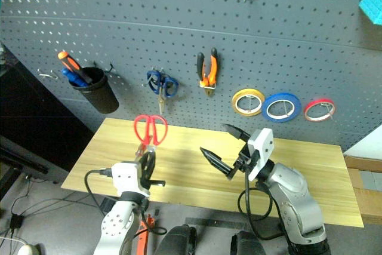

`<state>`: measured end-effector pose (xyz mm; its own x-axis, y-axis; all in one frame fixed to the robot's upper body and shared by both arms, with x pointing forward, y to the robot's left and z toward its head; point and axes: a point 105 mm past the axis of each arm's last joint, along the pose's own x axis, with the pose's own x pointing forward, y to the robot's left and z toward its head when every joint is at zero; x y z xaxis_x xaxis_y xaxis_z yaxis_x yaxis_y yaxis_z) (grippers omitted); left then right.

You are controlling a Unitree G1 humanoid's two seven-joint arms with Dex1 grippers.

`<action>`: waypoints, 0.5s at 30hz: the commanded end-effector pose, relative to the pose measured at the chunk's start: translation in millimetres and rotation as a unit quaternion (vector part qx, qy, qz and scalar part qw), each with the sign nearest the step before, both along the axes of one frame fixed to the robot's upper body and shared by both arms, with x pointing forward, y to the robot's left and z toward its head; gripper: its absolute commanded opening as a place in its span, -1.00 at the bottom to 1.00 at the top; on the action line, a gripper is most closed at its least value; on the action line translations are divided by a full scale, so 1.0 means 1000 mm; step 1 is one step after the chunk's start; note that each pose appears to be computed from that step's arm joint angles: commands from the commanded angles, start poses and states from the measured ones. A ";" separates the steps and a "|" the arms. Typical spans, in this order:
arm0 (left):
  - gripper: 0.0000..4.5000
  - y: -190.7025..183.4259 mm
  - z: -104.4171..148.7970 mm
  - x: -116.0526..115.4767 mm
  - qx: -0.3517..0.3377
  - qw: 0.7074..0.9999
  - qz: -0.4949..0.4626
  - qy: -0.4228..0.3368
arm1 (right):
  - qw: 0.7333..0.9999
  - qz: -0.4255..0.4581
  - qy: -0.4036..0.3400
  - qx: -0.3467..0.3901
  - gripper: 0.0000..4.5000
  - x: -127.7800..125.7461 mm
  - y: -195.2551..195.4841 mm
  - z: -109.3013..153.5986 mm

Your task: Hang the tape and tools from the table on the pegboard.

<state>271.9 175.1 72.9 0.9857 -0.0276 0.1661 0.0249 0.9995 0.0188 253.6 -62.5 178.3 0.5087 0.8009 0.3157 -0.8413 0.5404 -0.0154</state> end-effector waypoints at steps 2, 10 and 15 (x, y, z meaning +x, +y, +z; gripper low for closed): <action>-0.89 0.005 0.029 0.012 -0.031 0.997 -0.001 -0.077 | 0.999 -0.005 -0.032 0.033 1.00 0.002 0.004 0.022; -0.89 0.003 0.054 0.050 -0.020 0.994 -0.033 -0.106 | 0.999 -0.030 -0.038 0.021 1.00 0.016 0.006 0.019; -0.89 -0.008 0.055 0.062 -0.015 0.993 -0.069 -0.099 | 0.998 -0.047 -0.040 0.021 1.00 0.020 0.007 0.018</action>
